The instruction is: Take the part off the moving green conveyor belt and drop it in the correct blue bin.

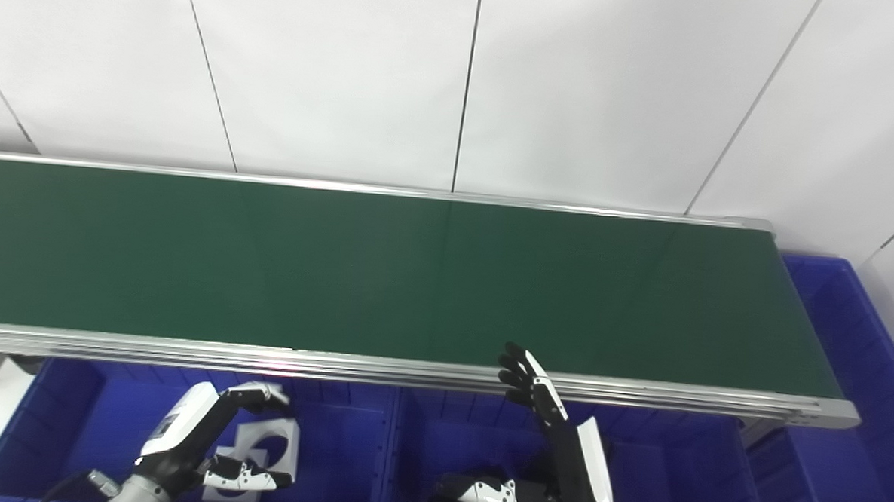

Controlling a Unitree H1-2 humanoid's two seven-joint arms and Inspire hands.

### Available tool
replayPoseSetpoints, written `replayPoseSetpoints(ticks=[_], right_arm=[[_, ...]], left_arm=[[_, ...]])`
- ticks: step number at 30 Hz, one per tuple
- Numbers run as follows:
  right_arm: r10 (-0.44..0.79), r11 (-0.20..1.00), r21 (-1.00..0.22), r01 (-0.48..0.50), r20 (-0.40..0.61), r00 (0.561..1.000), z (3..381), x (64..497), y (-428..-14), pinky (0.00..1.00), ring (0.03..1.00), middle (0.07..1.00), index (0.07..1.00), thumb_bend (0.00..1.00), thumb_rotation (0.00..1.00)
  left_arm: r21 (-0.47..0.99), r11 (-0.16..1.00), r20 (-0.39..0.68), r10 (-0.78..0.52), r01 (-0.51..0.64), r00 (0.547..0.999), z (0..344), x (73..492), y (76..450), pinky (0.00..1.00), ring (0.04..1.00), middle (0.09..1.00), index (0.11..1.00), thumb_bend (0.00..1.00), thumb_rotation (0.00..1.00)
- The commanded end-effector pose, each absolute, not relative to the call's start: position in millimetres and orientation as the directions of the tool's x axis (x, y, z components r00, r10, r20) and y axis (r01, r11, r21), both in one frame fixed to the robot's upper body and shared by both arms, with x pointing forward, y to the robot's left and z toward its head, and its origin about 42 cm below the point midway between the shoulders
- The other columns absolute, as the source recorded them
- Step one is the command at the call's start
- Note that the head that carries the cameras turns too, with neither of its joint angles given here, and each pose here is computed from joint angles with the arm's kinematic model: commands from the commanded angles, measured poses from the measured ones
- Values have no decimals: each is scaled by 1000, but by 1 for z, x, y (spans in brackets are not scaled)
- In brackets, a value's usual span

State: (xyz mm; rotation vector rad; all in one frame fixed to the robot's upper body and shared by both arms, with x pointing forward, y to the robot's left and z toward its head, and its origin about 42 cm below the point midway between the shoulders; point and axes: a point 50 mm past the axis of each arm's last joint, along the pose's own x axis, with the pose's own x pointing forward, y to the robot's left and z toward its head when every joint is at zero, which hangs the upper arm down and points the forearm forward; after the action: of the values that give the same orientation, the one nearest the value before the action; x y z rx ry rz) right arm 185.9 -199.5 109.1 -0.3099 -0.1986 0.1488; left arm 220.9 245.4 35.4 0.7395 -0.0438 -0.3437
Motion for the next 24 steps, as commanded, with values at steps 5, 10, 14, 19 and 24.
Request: replayPoseSetpoints(ticks=[5, 10, 14, 19, 24], right_arm=[[178, 944, -312, -107, 206, 962, 117, 188, -198, 771, 826, 862, 910, 998, 407], [171, 946, -308, -101, 209, 963, 116, 188, -198, 767, 818, 856, 903, 1000, 396], [171, 946, -308, -102, 204, 964, 114, 187, -199, 759, 811, 853, 899, 1000, 395], [172, 945, -311, -105, 195, 966, 112, 185, -200, 758, 816, 855, 901, 1000, 396], [171, 947, -303, -108, 190, 967, 111, 185, -202, 756, 816, 857, 897, 1000, 391]], left_arm=[[537, 807, 35, -310, 243, 950, 51, 222, 248, 872, 934, 962, 914, 839, 115], [419, 873, 151, -337, 249, 929, 69, 222, 240, 920, 944, 947, 914, 877, 216], [303, 910, 204, -352, 283, 914, 79, 221, 235, 895, 926, 931, 889, 897, 225], [176, 926, 268, -371, 334, 889, 95, 220, 226, 827, 866, 886, 857, 921, 205], [130, 927, 293, -376, 353, 879, 99, 219, 222, 805, 824, 848, 844, 927, 193]])
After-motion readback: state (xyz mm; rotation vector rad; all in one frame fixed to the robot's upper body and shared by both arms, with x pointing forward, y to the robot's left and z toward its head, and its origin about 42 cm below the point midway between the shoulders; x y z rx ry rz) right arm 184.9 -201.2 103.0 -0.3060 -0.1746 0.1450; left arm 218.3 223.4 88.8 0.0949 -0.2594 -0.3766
